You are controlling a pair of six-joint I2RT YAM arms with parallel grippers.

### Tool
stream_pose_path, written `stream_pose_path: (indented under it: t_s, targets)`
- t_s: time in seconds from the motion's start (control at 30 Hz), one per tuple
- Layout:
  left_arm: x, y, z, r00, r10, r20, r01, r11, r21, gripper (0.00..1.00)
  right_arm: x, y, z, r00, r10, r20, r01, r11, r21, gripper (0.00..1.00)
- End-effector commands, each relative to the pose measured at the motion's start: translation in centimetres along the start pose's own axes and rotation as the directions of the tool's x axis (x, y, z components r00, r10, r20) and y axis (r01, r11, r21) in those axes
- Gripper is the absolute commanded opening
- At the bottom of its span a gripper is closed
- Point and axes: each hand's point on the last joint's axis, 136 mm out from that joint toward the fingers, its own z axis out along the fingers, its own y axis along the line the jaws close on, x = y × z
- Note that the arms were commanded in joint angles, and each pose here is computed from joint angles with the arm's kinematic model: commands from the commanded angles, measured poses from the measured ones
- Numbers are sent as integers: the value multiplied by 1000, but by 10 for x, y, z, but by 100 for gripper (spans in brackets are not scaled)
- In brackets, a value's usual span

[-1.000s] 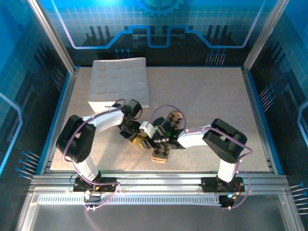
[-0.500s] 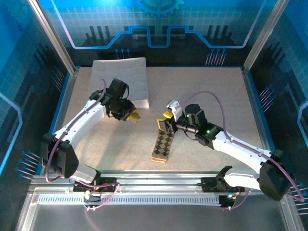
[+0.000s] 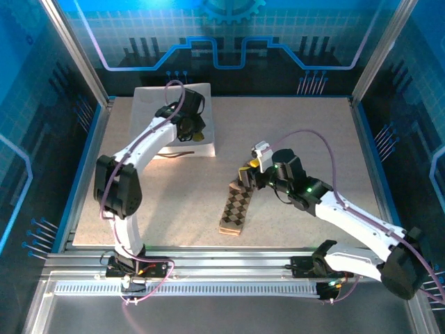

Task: Roll the socks

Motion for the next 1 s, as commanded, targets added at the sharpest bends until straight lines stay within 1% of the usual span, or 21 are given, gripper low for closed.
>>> stream_pose_path:
  t_s: [0.0,0.1,0.27,0.37,0.47,0.6,0.73,0.77,0.87,0.97]
  targets:
    - [-19,-9,8,993,67,96,-64,997,-37,0,-14,-7,-15,1000,21,23,-22,999,44,49]
    - [-9,-12,25,993,82,84,-80,996,-30,0,-11,-8,-21,1000,23,12,-24,998,52,49]
    - [5,-18,40,991,110,73,-108,994,-35,0,-1,-10,-23,999,31,-10,-30,998,56,48]
    - [11,-16,44,988,137,64,-133,989,-62,0,3,-10,-21,999,38,-24,-37,998,56,47]
    - [20,-6,46,989,135,55,-129,987,-100,0,3,-9,-19,999,38,-31,-36,998,53,47]
    - [29,3,50,991,119,57,-113,989,-98,0,5,-8,-16,998,38,-47,-36,998,45,47]
    - [36,5,55,991,131,38,-127,987,-104,0,9,-7,-12,997,41,-62,-39,999,38,47]
    - [39,6,56,990,135,31,-131,986,-104,2,9,-7,-12,997,40,-64,-38,999,37,47]
    - [46,7,56,990,137,18,-135,987,-92,16,12,-7,-9,996,38,-77,-35,999,36,47]
    - [49,8,52,992,128,18,-127,989,-72,44,14,-7,-7,996,39,-86,-36,999,33,47]
